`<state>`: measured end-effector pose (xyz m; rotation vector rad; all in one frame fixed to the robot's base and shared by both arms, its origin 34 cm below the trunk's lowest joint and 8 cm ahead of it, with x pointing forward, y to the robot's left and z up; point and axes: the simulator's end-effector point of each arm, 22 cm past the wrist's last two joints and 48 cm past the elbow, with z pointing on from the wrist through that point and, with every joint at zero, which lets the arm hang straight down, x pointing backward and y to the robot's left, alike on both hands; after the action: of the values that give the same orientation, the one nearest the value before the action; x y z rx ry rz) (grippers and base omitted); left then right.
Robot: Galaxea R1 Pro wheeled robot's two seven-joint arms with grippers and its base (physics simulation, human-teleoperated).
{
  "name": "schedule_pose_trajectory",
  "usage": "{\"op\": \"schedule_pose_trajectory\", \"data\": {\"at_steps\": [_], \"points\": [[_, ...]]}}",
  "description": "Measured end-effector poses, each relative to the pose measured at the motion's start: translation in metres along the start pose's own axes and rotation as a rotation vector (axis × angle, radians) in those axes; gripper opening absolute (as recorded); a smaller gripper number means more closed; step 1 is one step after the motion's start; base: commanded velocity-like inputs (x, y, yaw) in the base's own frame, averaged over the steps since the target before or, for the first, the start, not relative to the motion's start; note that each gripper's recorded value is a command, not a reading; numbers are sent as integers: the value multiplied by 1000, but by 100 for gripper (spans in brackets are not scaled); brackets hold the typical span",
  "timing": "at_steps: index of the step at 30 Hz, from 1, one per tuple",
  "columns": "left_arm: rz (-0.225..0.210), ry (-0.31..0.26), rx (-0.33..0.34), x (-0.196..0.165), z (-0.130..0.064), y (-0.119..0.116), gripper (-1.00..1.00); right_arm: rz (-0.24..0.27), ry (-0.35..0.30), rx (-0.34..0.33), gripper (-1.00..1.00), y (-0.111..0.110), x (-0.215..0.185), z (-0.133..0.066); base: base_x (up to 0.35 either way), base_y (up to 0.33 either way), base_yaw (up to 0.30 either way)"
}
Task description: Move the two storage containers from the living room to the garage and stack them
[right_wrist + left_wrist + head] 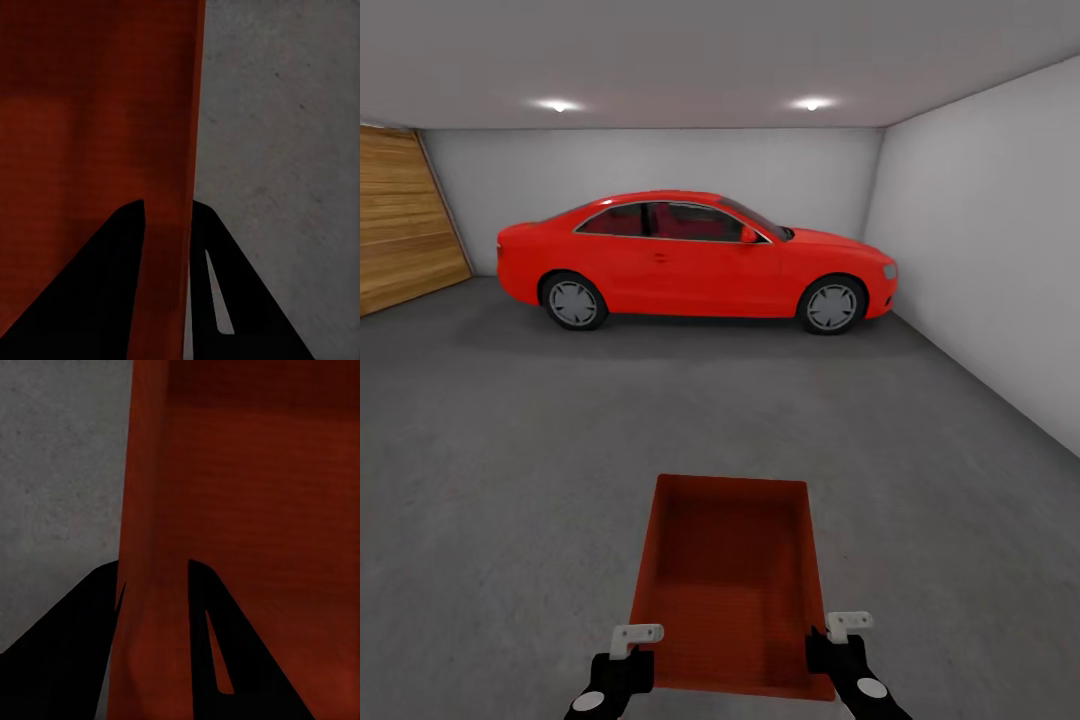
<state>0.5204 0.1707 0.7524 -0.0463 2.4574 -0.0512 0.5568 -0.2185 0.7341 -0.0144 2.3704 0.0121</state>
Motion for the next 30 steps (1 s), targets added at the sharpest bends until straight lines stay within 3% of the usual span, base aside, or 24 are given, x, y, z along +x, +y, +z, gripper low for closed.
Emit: {"op": "schedule_pose_trajectory", "data": {"at_steps": [14, 30], "points": [[0, 0, 0, 0, -1, -1, -100, 0, 0, 0, -100, -1, 0, 0, 240, 0, 0], [0, -1, 0, 0, 0, 0, -100, -1, -1, 1, -100, -1, 0, 0, 20, 0, 0]]}}
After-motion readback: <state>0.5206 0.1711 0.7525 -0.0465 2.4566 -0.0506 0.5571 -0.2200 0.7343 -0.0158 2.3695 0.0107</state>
